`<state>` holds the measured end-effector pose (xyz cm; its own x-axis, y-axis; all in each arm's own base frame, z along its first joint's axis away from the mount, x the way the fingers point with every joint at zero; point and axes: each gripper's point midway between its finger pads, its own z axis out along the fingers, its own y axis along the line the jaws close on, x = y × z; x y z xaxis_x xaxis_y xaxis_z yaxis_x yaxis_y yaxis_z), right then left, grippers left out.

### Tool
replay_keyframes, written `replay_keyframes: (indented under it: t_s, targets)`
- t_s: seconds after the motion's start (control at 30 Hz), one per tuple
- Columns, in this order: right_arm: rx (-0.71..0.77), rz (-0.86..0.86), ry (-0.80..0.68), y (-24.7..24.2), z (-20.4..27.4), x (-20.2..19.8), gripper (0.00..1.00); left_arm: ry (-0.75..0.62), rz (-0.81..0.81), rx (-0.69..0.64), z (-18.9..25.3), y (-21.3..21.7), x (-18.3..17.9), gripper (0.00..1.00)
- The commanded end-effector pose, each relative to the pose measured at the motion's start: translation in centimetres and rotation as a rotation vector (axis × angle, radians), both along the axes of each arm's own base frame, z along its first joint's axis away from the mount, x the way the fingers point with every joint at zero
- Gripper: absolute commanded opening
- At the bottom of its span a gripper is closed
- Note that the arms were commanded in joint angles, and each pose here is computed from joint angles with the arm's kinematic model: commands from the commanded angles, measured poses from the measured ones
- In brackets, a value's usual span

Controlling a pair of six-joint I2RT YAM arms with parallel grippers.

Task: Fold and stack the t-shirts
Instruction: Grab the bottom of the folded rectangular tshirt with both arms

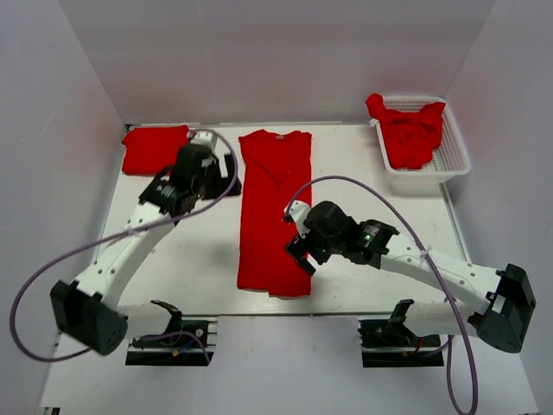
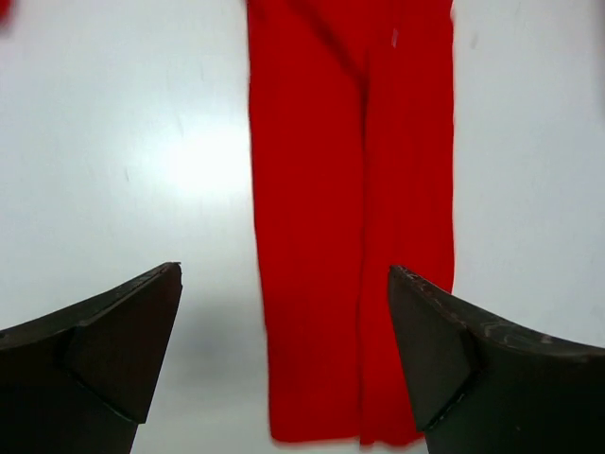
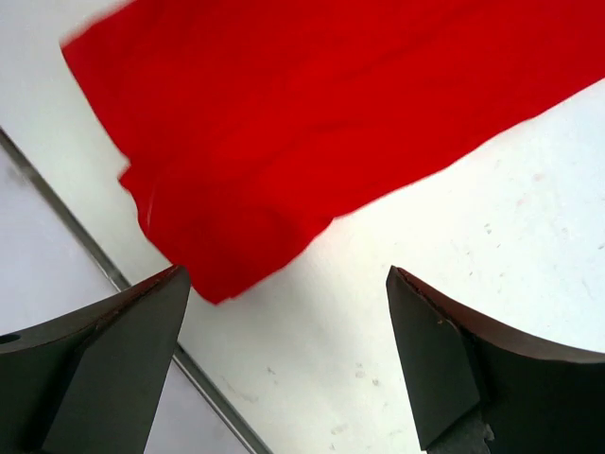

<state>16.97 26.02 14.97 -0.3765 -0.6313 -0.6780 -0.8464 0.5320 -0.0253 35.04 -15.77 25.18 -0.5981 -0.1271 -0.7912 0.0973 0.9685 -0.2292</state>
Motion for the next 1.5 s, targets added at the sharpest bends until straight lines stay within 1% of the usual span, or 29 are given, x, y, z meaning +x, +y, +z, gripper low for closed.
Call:
replay_keyframes:
  t_s: [0.0, 0.03, 0.07, 0.1, 0.2, 0.23, 0.33, 0.5, 0.57, 0.63, 0.67, 0.7, 0.73, 0.83, 0.87, 0.97, 1.0, 1.03, 1.1, 1.17, 1.2, 1.23, 1.27, 1.3, 1.33, 1.37, 1.4, 1.43, 1.47]
  targets:
    - [-0.047, 0.123, 0.001, -0.2, -1.3, -1.4, 0.90, 0.180, -0.025, -0.101, -4.9, 0.2, -6.5, 1.00]
    - [-0.062, 0.144, 0.011, -0.3, -2.2, -2.0, 0.90, 0.276, -0.059, -0.125, -8.0, -0.3, -9.0, 1.00]
    - [-0.064, 0.164, 0.018, 0.1, -2.6, -2.4, 0.90, 0.306, -0.090, -0.143, -9.0, -0.6, -10.1, 1.00]
    - [-0.053, 0.206, 0.058, 0.5, -3.3, -3.4, 0.90, 0.383, -0.092, -0.142, -11.7, -0.4, -12.1, 1.00]
    - [-0.030, 0.290, 0.105, 2.0, -4.5, -5.5, 0.90, 0.542, -0.137, -0.201, -15.3, -1.3, -15.9, 1.00]
    - [-0.026, 0.314, 0.123, 2.3, -5.1, -6.1, 0.90, 0.578, -0.143, -0.214, -15.9, -1.7, -16.9, 1.00]
    - [-0.039, 0.337, 0.139, 2.7, -6.6, -7.3, 0.90, 0.604, -0.178, -0.252, -16.8, -2.4, -18.7, 1.00]
    - [-0.049, 0.302, 0.098, 3.2, -8.5, -7.1, 0.90, 0.593, -0.181, -0.276, -18.1, -3.3, -19.5, 1.00]
    - [-0.050, 0.274, 0.118, 3.2, -9.1, -7.2, 0.90, 0.610, -0.174, -0.243, -19.2, -3.5, -19.3, 0.95]
    - [-0.053, 0.212, 0.083, 3.0, -9.5, -6.2, 0.90, 0.646, -0.150, -0.183, -20.6, -3.0, -19.7, 0.87]
    - [-0.054, 0.167, 0.089, 2.5, -9.9, -6.1, 0.90, 0.633, -0.136, -0.151, -20.7, -2.8, -19.4, 0.87]
    - [-0.049, 0.111, 0.103, 2.4, -10.0, -5.9, 0.90, 0.631, -0.134, -0.136, -20.6, -2.7, -19.5, 0.84]
    - [-0.045, 0.059, 0.101, 1.9, -10.0, -5.6, 0.90, 0.629, -0.117, -0.116, -20.9, -2.4, -19.3, 0.84]
    - [-0.041, 0.002, 0.113, 1.1, -10.3, -5.6, 0.90, 0.627, -0.139, -0.112, -21.1, -2.7, -19.6, 0.82]
    - [-0.061, -0.010, 0.132, 0.5, -10.8, -5.9, 0.90, 0.654, -0.148, -0.099, -21.8, -2.7, -20.4, 0.82]
    - [-0.073, -0.041, 0.173, -0.1, -11.2, -6.5, 0.90, 0.666, -0.162, -0.091, -22.1, -3.1, -20.8, 0.81]
    - [-0.074, -0.057, 0.178, -0.2, -11.4, -6.5, 0.90, 0.674, -0.152, -0.075, -22.5, -2.9, -20.8, 0.81]
    - [-0.077, -0.068, 0.184, -0.3, -11.6, -6.5, 0.90, 0.678, -0.152, -0.053, -22.9, -2.8, -20.9, 0.79]
    - [-0.078, -0.087, 0.183, -0.1, -11.7, -6.3, 0.90, 0.661, -0.141, -0.025, -22.7, -2.8, -20.4, 0.79]
    - [-0.074, -0.105, 0.173, 0.2, -11.7, -5.9, 0.88, 0.665, -0.133, 0.002, -22.9, -2.6, -20.4, 0.77]
    - [-0.084, -0.112, 0.179, 0.2, -12.0, -5.9, 0.83, 0.672, -0.140, 0.010, -23.1, -2.7, -20.7, 0.74]
    - [-0.086, -0.116, 0.176, 0.1, -12.0, -5.7, 0.83, 0.660, -0.137, 0.010, -23.0, -2.7, -20.4, 0.74]
    - [-0.090, -0.116, 0.182, 0.2, -12.2, -5.9, 0.80, 0.667, -0.143, 0.018, -23.4, -2.9, -20.5, 0.70]
    - [-0.099, -0.130, 0.192, 0.0, -12.6, -5.9, 0.74, 0.674, -0.141, 0.024, -23.6, -2.8, -20.6, 0.67]
    - [-0.110, -0.127, 0.194, -0.1, -12.9, -6.0, 0.71, 0.675, -0.141, 0.025, -23.8, -2.9, -20.5, 0.65]
    - [-0.113, -0.128, 0.192, -0.2, -13.0, -5.9, 0.67, 0.684, -0.147, 0.036, -24.0, -2.9, -20.8, 0.56]
    - [-0.120, -0.139, 0.185, -0.3, -13.2, -5.7, 0.59, 0.700, -0.143, 0.049, -24.2, -2.9, -20.8, 0.50]
    - [-0.122, -0.133, 0.200, -0.2, -13.3, -6.0, 0.55, 0.707, -0.152, 0.059, -24.3, -2.9, -21.2, 0.38]
    - [-0.122, -0.133, 0.205, -0.2, -13.4, -6.1, 0.44, 0.717, -0.149, 0.067, -24.5, -2.8, -21.3, 0.32]
